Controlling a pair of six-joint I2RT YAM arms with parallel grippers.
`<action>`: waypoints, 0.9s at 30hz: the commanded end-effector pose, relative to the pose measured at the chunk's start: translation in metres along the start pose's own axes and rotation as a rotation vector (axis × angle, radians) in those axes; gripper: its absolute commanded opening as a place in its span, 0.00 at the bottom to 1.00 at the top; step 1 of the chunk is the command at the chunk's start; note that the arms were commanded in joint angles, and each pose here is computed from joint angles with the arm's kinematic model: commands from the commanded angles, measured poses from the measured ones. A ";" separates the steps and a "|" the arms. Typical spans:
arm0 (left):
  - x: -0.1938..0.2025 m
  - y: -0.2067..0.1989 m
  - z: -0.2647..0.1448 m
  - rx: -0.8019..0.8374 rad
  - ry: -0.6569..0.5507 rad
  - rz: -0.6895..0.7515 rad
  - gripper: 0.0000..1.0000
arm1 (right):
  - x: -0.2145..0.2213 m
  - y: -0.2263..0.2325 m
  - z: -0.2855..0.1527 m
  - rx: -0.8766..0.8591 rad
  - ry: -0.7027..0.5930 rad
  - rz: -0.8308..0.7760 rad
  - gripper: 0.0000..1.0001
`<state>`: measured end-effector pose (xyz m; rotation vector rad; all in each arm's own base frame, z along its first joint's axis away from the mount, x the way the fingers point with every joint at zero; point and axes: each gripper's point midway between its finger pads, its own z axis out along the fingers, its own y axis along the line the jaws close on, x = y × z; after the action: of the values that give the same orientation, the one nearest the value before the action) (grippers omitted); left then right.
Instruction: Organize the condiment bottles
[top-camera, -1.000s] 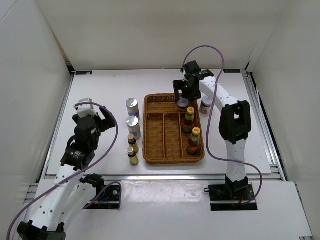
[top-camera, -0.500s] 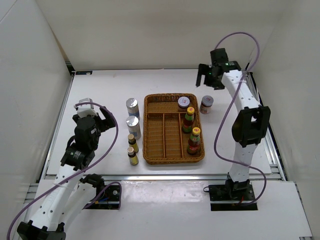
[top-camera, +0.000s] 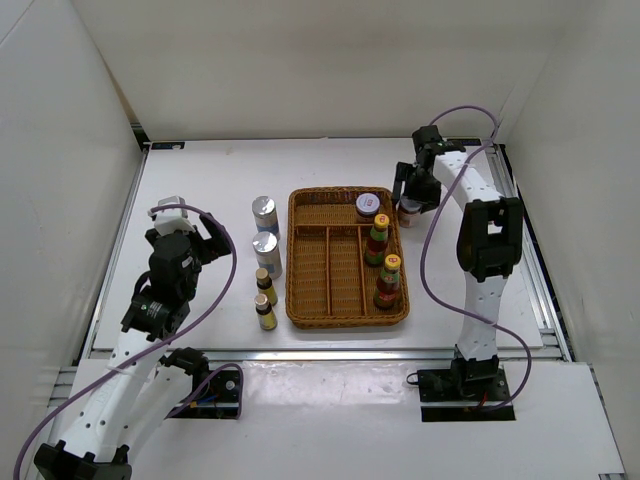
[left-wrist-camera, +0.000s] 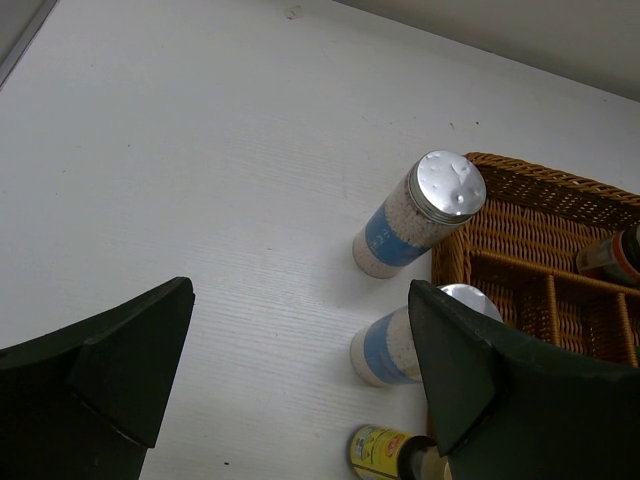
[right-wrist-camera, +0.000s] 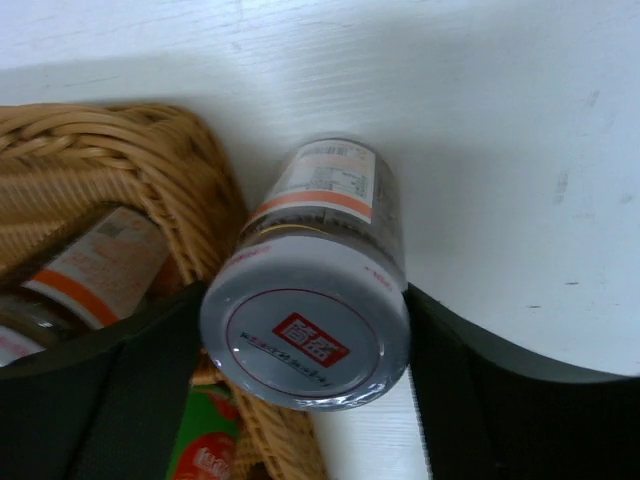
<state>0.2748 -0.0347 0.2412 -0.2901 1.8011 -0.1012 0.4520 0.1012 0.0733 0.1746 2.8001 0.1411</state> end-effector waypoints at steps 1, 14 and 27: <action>0.001 -0.003 0.002 0.015 0.001 -0.002 0.99 | -0.004 -0.010 0.003 0.029 -0.009 0.026 0.76; 0.001 -0.003 0.002 0.015 0.001 -0.001 0.99 | -0.058 -0.015 -0.103 0.120 -0.334 0.060 0.00; 0.000 -0.006 0.002 0.026 -0.004 -0.005 0.99 | -0.085 0.154 -0.202 -0.276 -0.585 -0.348 0.00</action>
<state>0.2766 -0.0359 0.2404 -0.2875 1.8037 -0.1035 0.4760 0.1782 0.2829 -0.1014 2.2651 0.2231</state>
